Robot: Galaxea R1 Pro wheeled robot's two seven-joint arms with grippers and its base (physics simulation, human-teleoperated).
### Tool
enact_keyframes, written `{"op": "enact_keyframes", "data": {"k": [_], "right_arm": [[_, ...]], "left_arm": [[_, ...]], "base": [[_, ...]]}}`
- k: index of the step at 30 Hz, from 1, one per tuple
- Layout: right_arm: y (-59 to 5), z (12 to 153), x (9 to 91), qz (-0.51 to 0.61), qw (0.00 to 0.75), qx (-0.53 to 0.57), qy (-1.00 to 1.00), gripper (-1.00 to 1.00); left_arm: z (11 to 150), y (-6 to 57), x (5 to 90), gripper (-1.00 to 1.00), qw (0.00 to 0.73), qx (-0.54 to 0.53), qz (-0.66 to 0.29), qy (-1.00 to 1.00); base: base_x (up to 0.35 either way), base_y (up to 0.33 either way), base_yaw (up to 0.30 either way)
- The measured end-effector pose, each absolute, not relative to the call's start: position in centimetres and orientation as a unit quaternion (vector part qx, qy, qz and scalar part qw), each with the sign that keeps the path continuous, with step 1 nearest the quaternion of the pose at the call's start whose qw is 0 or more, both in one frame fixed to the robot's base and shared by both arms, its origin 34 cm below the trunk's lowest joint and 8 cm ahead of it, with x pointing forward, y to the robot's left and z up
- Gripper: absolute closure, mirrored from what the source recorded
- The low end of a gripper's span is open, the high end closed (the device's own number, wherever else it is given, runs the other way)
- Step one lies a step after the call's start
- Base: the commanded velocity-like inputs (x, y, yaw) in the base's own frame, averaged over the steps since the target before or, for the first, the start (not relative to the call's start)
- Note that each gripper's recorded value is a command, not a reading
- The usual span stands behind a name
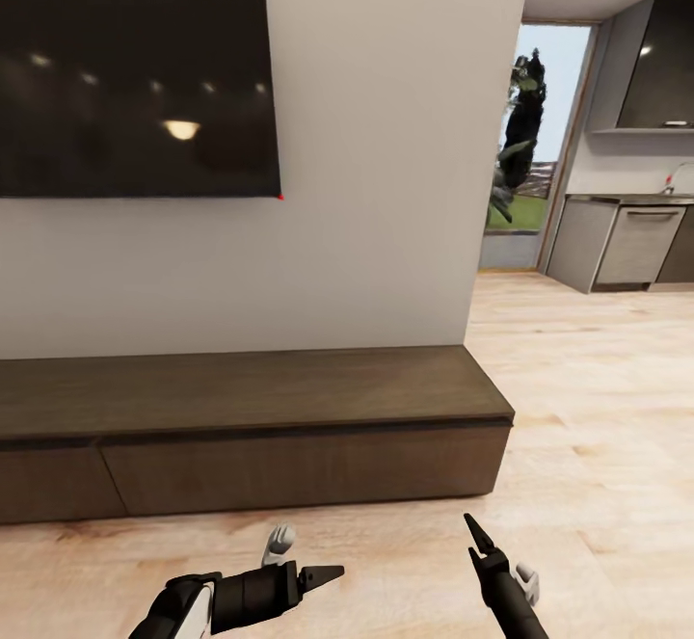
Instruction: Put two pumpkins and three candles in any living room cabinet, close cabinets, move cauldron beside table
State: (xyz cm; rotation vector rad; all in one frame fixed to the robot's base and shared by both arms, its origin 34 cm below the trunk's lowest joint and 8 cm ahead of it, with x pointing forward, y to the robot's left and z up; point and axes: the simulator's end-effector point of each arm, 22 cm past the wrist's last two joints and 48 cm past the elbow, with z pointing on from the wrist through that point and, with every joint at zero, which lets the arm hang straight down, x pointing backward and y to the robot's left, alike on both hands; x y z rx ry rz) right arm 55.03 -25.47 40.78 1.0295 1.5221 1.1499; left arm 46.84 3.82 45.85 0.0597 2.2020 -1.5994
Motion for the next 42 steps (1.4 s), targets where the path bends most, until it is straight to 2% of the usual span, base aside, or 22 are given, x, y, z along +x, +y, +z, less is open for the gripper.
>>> {"op": "enact_keyframes", "data": {"k": [23,34,42], "right_arm": [[-25.24,40.8,54.9,0.494,0.443,0.441,0.604,-1.0],[-25.2,40.7,54.89,0.493,0.442,0.442,0.605,-1.0],[-25.14,40.52,54.86,0.492,0.439,0.444,0.607,-1.0]], "left_arm": [[45.88,3.73,46.81,-1.0,0.208,0.022,-0.575,0.791],[45.84,3.73,46.82,-1.0,0.208,0.022,-0.575,0.791],[45.86,3.7,46.81,-1.0,0.208,0.021,-0.576,0.791]], "base": [[0.253,0.0,0.0],[0.179,0.0,0.0],[0.022,0.0,0.0]]}}
